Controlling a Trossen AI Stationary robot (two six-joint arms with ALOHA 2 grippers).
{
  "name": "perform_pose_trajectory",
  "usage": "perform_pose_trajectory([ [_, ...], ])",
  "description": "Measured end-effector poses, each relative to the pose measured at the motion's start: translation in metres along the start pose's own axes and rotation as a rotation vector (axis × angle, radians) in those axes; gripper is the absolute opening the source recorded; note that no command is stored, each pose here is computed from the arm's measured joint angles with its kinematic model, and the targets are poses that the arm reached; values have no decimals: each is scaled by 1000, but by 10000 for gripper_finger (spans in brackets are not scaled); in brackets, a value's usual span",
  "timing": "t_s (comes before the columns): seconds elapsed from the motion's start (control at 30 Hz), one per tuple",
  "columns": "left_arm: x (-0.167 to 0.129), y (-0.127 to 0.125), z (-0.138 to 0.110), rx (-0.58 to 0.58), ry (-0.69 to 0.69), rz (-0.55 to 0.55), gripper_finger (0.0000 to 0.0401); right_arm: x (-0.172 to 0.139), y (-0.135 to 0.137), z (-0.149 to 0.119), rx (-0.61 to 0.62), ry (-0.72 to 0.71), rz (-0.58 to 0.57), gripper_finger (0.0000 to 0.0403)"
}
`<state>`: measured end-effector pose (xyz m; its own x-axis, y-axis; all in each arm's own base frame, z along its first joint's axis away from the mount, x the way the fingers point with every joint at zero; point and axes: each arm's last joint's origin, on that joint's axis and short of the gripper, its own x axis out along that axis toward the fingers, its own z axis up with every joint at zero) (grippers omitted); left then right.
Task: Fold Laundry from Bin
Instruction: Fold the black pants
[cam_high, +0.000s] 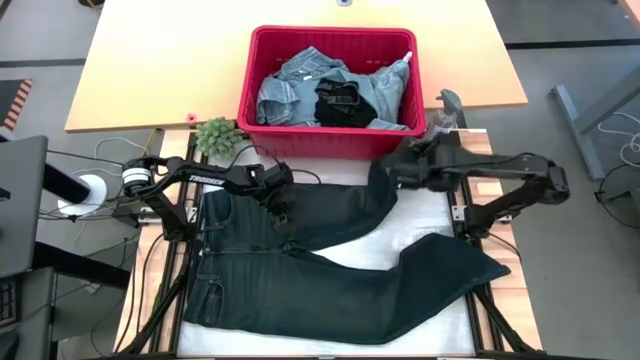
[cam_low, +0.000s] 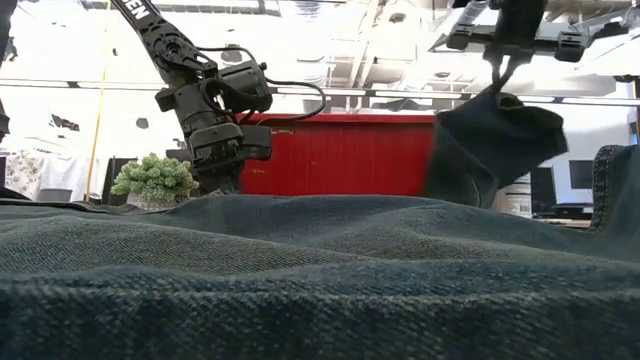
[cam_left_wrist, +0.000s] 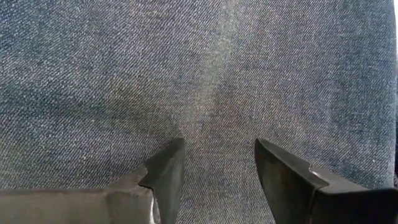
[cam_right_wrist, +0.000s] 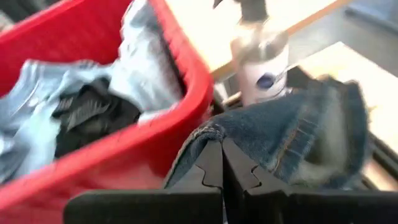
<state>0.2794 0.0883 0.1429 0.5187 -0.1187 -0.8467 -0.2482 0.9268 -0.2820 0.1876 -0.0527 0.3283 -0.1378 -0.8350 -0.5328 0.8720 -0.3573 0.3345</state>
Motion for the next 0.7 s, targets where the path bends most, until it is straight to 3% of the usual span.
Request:
perform_pose_trajectory([
  [0.27, 0, 0, 0, -2, 4, 3, 183, 25, -6, 25, -43, 35, -153, 36],
  [0.47, 0, 0, -2, -8, 24, 6, 183, 40, -8, 35, -169, 71, -235, 38],
  [0.6, 0, 0, -2, -9, 24, 6, 183, 43, -11, 38, -305, 170, -256, 61],
  [0.7, 0, 0, -2, -2, 24, 6, 183, 44, -15, 43, -313, 204, -261, 84],
])
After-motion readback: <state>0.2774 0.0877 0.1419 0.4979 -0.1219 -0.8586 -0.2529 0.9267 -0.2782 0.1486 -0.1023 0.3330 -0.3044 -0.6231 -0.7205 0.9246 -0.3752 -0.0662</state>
